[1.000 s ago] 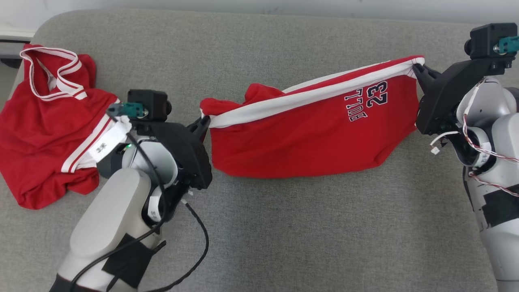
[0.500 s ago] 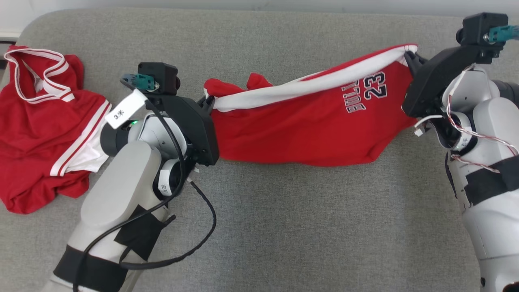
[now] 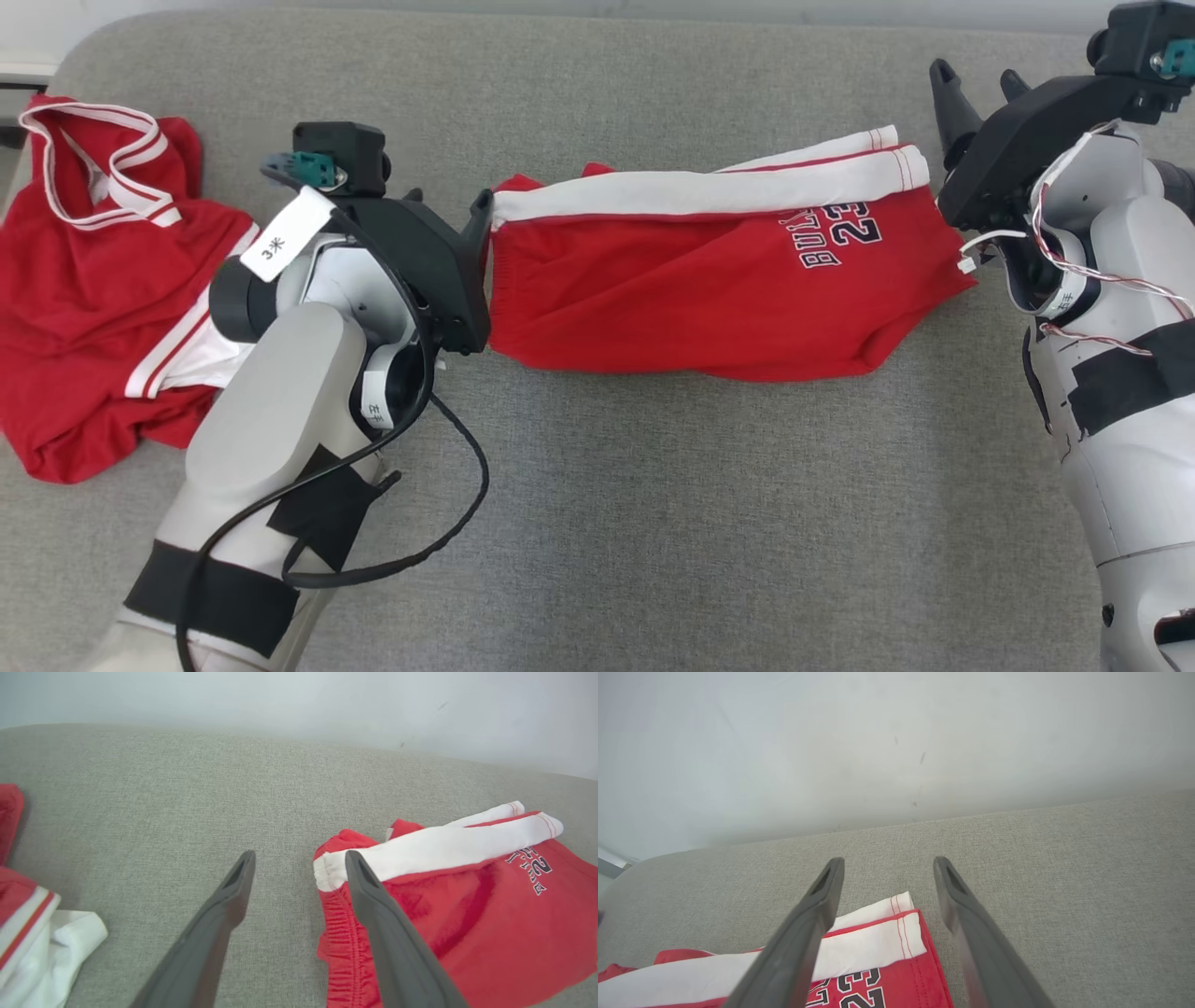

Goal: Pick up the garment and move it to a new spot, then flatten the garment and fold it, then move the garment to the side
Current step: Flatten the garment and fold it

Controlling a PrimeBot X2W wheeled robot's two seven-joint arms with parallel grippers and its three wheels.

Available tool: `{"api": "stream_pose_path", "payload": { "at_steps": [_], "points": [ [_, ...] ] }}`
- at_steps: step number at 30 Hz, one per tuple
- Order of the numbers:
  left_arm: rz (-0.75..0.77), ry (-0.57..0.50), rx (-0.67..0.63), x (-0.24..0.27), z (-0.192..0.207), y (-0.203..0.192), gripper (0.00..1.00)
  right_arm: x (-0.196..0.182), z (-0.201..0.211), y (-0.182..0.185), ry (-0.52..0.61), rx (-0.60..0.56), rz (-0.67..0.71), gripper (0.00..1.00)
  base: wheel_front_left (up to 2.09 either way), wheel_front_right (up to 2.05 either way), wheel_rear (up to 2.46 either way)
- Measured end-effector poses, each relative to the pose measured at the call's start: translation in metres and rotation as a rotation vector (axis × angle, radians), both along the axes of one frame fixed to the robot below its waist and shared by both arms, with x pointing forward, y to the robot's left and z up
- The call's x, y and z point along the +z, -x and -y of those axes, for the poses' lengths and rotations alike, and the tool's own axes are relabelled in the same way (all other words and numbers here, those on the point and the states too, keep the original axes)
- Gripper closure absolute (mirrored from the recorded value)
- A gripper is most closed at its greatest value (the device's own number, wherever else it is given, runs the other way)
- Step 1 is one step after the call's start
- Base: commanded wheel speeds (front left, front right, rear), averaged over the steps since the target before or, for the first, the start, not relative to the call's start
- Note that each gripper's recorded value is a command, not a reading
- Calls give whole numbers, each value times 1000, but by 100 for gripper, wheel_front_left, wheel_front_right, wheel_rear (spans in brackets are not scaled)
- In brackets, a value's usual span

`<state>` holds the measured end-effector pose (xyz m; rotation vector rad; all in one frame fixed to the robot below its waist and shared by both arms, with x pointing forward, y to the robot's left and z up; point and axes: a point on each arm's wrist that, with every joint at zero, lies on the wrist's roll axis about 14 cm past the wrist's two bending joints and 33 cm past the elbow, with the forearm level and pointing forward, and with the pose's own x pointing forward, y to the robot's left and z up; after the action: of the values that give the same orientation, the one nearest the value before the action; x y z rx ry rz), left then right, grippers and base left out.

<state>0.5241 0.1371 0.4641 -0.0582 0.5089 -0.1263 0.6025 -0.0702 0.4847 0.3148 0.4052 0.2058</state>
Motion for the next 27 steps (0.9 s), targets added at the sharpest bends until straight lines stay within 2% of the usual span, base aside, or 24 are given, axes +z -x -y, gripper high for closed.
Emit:
{"api": "stream_pose_path", "payload": {
  "at_steps": [8, 10, 18, 27],
  "points": [
    [48, -40, 37, 7, -23, 10, 0, 13, 8, 5, 30, 18, 71, 0, 0, 0, 0],
    [38, -53, 9, 2, -23, 20, 0, 10, 15, 11, 58, 22, 71, 0, 0, 0, 0],
    [12, -48, -73, -16, -11, 64, 0, -18, 40, 53, 136, 21, -7, 0, 0, 0, 0],
    [22, -43, -204, -22, 24, 82, 0, -36, 46, 86, 117, 4, -67, 0, 0, 0, 0]
  ]
}}
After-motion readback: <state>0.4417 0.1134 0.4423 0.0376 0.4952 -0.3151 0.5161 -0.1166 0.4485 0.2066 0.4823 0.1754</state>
